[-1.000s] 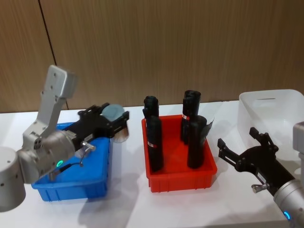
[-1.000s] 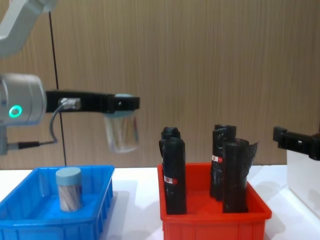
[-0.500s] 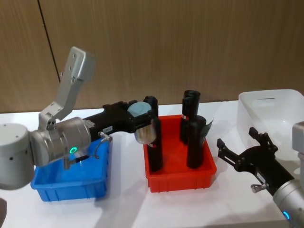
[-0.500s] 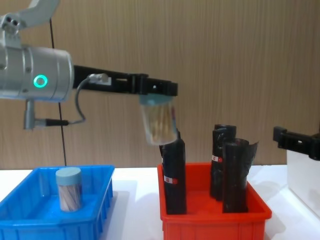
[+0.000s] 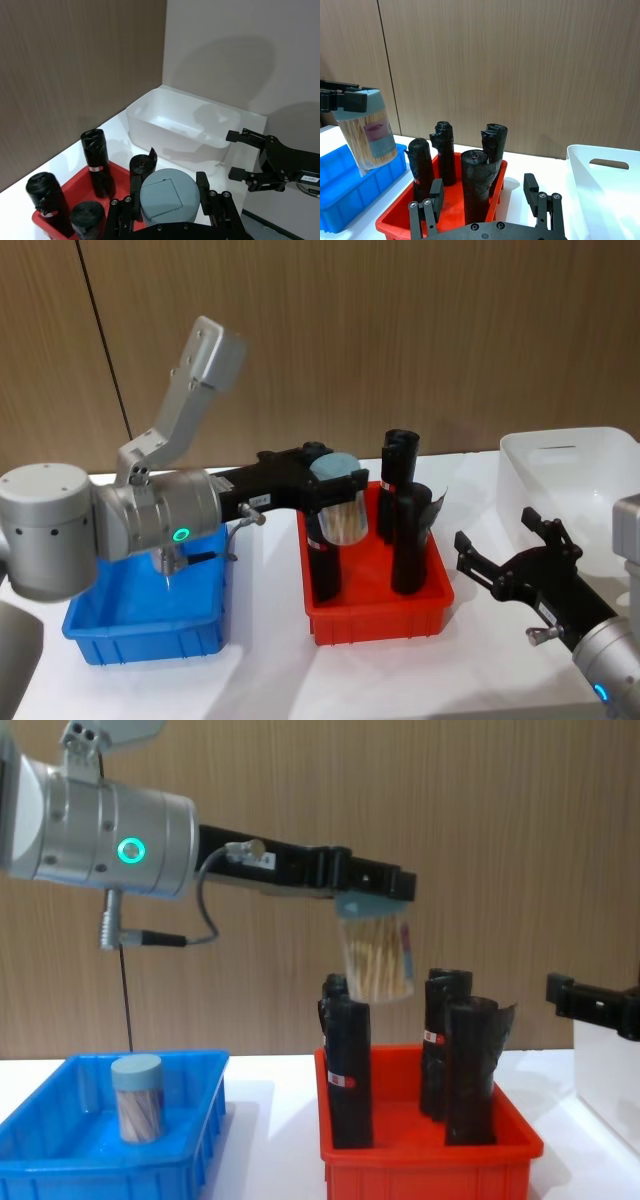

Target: Pick the cotton swabs from the blue box and place them into the white box.

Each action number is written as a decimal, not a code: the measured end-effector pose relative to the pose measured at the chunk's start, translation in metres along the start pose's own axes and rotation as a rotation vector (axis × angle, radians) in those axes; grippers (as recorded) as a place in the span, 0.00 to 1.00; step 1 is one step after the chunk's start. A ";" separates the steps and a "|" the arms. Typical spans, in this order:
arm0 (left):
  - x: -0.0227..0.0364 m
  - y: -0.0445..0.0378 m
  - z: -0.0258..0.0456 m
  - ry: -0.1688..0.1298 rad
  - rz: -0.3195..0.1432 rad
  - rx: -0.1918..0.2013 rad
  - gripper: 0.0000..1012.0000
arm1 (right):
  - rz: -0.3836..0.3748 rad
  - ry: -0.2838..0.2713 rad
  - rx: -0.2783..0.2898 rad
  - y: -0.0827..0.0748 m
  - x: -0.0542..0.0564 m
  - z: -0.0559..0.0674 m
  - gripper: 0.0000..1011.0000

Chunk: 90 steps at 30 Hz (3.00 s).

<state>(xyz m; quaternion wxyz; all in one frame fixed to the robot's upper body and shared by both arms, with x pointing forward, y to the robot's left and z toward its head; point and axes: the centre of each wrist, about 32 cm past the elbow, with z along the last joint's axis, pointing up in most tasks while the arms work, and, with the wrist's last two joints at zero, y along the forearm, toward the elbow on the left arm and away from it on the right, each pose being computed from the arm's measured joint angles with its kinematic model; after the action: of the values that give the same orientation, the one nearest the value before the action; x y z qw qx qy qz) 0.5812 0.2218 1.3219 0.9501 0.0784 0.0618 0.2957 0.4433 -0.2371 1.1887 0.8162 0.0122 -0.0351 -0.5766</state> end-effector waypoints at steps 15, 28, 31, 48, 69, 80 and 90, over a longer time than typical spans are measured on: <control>-0.0001 -0.0116 0.0104 -0.013 -0.062 0.023 0.66 | 0.007 -0.004 0.000 0.000 0.001 0.001 0.99; -0.0003 -0.0147 0.0134 -0.017 -0.079 0.029 0.66 | 0.099 -0.060 -0.037 0.003 0.009 0.012 0.99; -0.0003 -0.0151 0.0138 -0.017 -0.081 0.030 0.66 | 0.126 -0.067 -0.051 0.005 0.011 0.017 0.99; -0.0004 -0.0161 0.0146 -0.018 -0.086 0.033 0.66 | 0.251 -0.047 -0.130 0.029 0.018 0.037 0.99; -0.0003 -0.0162 0.0150 -0.018 -0.087 0.032 0.66 | 0.368 0.119 -0.187 0.053 0.017 0.051 0.99; -0.0003 -0.0162 0.0150 -0.018 -0.088 0.032 0.66 | 0.416 0.146 -0.191 0.061 0.012 0.055 0.99; -0.0003 -0.0162 0.0150 -0.018 -0.087 0.032 0.66 | 0.439 0.153 -0.191 0.069 0.008 0.056 0.99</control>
<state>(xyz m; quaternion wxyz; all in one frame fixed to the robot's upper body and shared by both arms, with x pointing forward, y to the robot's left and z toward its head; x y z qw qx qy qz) 0.5924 0.2067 1.3336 0.9612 0.0935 0.0611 0.2522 0.5066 -0.2204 1.2490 0.9197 -0.0291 0.0797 -0.3834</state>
